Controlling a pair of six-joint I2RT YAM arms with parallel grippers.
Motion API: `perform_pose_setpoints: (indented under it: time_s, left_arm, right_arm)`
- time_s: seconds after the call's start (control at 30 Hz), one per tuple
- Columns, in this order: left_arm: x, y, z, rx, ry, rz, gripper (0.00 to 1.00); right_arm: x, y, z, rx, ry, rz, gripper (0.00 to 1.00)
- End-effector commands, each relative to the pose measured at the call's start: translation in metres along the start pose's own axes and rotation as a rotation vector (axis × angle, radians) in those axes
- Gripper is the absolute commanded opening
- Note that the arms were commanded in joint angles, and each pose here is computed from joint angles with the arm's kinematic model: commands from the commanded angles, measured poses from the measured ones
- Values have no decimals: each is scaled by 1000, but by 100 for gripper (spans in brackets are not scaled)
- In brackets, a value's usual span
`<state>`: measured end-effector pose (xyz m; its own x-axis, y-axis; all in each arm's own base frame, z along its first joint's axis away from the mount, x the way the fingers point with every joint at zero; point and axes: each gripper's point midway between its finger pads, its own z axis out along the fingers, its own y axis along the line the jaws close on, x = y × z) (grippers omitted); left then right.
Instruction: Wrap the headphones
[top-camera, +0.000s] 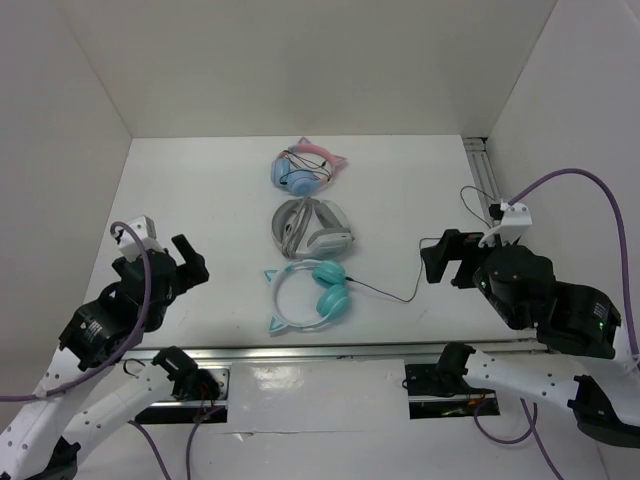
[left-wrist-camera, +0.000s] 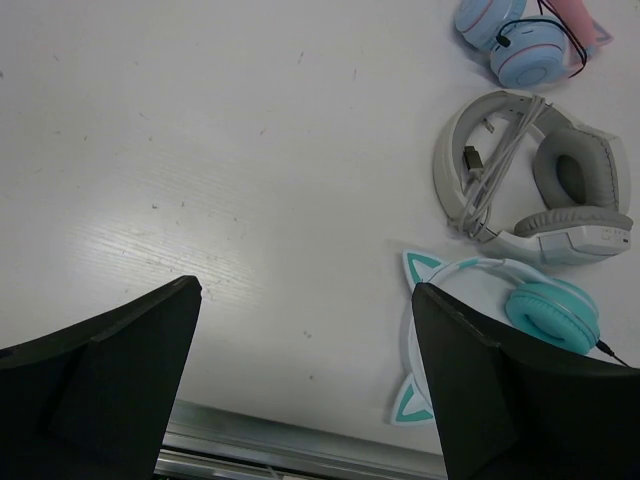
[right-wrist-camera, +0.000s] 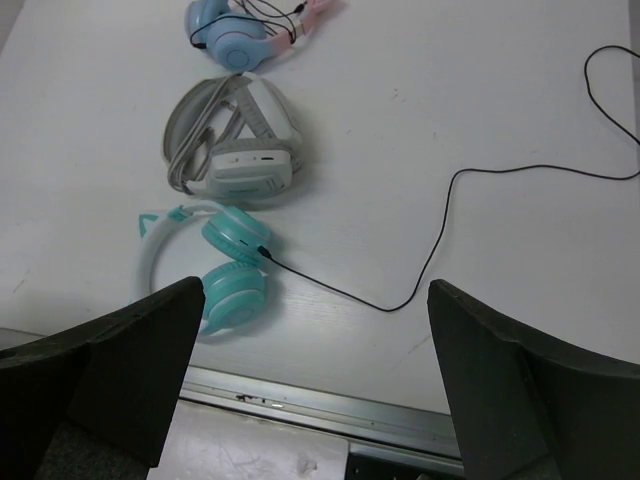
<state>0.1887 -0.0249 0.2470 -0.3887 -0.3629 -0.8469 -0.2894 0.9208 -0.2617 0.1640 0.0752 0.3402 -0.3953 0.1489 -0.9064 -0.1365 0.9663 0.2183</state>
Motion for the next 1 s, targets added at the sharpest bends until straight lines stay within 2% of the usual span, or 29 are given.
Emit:
perform_pose_setpoints:
  time_s: [0.0,0.1,0.23,0.33,0.37,0.47,0.53,0.57,0.7,0.77,0.9,0.97]
  left_arm:
    - [-10,2,-3,-6,-40,-33,100]
    - [-13,-10,-7,77,-39,-20,100]
    - [-8,-38,-8,235,-27,49,100]
    - [2,-49,1,236,38,95,100]
    - [13,-55,13,207,101,137,100]
    - [41,-84,22,264,269,133,100]
    - [86,-109,29,342,449,130,100]
    - [97,-116,31,365,476,120,100]
    - [125,-126,54,359,462,75,100]
    - [149,-125,63,324,514,101,100]
    - [184,-126,85,256,530,159,100]
    - [197,-127,95,240,525,144,99]
  right_arm:
    - [-12,-6,-6,7,-50,35,100]
    - [-17,-1,-9,-29,-67,45,100]
    - [-23,-19,-11,30,-136,98,100]
    - [-19,-14,-9,5,-127,94,100]
    - [-12,-12,-4,8,-106,76,100]
    - [-4,-9,4,20,-86,47,100]
    - [0,0,9,-5,-71,46,100]
    - [-5,2,9,-14,-86,51,100]
    - [7,12,18,-48,-63,36,100]
    - [9,12,17,-58,-60,37,100]
    - [7,10,11,-81,-80,49,100]
    - [7,11,8,-102,-78,55,100]
